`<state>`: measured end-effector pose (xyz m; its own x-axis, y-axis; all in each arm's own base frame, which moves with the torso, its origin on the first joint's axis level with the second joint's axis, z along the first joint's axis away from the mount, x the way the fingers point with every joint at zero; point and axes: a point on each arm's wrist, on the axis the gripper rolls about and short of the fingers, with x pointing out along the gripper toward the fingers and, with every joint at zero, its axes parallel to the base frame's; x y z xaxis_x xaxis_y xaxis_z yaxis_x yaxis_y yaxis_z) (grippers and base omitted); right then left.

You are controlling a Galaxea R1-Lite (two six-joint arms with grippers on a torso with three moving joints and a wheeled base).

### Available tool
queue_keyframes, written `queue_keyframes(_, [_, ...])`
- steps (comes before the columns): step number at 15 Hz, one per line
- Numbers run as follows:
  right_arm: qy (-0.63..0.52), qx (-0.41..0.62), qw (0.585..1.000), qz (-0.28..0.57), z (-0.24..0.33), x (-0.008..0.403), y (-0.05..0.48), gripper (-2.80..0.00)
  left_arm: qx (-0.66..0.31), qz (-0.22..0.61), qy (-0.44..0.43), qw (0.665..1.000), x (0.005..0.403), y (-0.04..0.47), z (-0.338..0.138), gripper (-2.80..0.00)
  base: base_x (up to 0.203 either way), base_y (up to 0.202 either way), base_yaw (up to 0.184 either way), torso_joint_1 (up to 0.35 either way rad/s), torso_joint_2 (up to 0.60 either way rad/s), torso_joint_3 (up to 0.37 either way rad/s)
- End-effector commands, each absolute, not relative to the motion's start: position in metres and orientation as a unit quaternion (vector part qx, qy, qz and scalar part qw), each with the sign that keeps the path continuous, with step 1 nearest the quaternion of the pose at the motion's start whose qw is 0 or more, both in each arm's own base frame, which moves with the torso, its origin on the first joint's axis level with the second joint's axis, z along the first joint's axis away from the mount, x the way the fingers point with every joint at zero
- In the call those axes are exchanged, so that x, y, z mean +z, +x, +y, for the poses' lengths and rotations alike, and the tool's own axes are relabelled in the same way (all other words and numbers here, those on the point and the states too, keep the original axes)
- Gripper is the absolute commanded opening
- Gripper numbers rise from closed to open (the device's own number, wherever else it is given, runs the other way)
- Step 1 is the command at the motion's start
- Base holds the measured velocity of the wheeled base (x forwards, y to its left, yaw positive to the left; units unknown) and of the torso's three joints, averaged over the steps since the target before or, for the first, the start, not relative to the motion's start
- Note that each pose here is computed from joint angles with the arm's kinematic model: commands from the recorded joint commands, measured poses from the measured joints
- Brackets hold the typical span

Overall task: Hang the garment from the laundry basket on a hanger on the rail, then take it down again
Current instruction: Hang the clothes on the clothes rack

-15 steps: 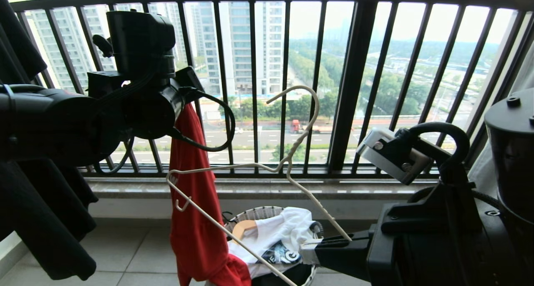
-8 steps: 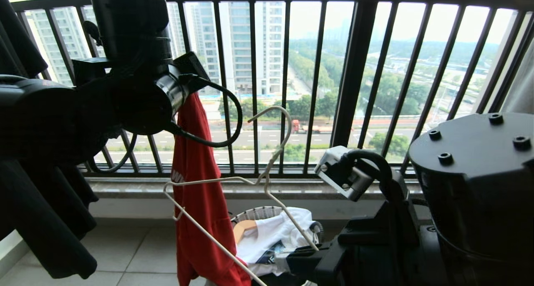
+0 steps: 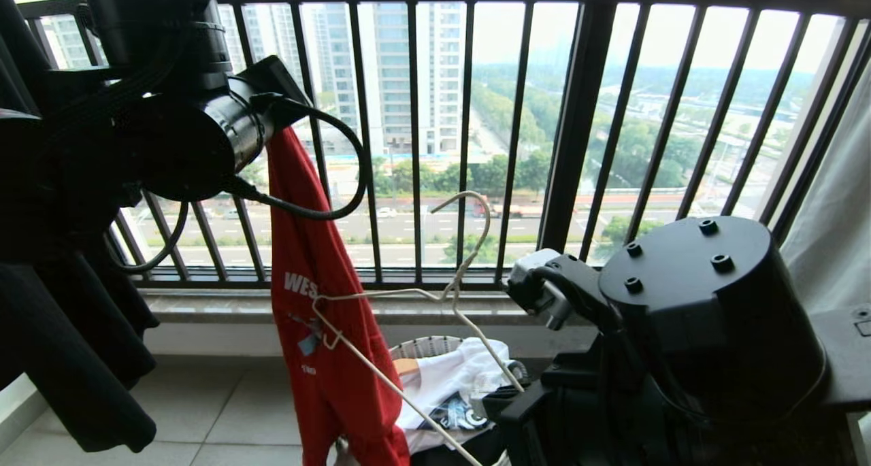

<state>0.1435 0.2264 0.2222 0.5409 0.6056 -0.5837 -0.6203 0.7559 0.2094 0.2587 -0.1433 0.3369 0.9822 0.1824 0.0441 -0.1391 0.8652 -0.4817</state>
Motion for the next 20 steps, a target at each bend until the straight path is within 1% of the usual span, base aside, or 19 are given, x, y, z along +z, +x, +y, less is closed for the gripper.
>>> queue_keyframes(1, [-0.010,0.347,0.880,0.324,0.222,0.226,0.143,-2.80,0.083,-0.047,-0.249,0.964,0.340,0.256,-0.140,-2.80,0.000,0.000,0.000,0.000,0.00,0.000])
queue_keyframes(10, [-0.028,0.312,0.894,0.321,0.209,0.224,0.161,-2.80,0.092,-0.035,-0.235,0.967,0.336,0.260,-0.134,-2.80,0.000,0.000,0.000,0.000,0.00,0.000])
queue_keyframes(16, [-0.067,0.308,0.886,0.340,0.203,0.220,0.158,-2.80,0.103,-0.040,-0.230,0.967,0.337,0.263,-0.128,-2.80,0.000,0.000,0.000,0.000,0.00,0.000])
queue_keyframes(20, [-0.056,0.303,0.892,0.330,0.205,0.220,0.163,-2.80,0.097,-0.038,-0.230,0.968,0.339,0.258,-0.127,-2.80,0.000,0.000,0.000,0.000,0.00,0.000])
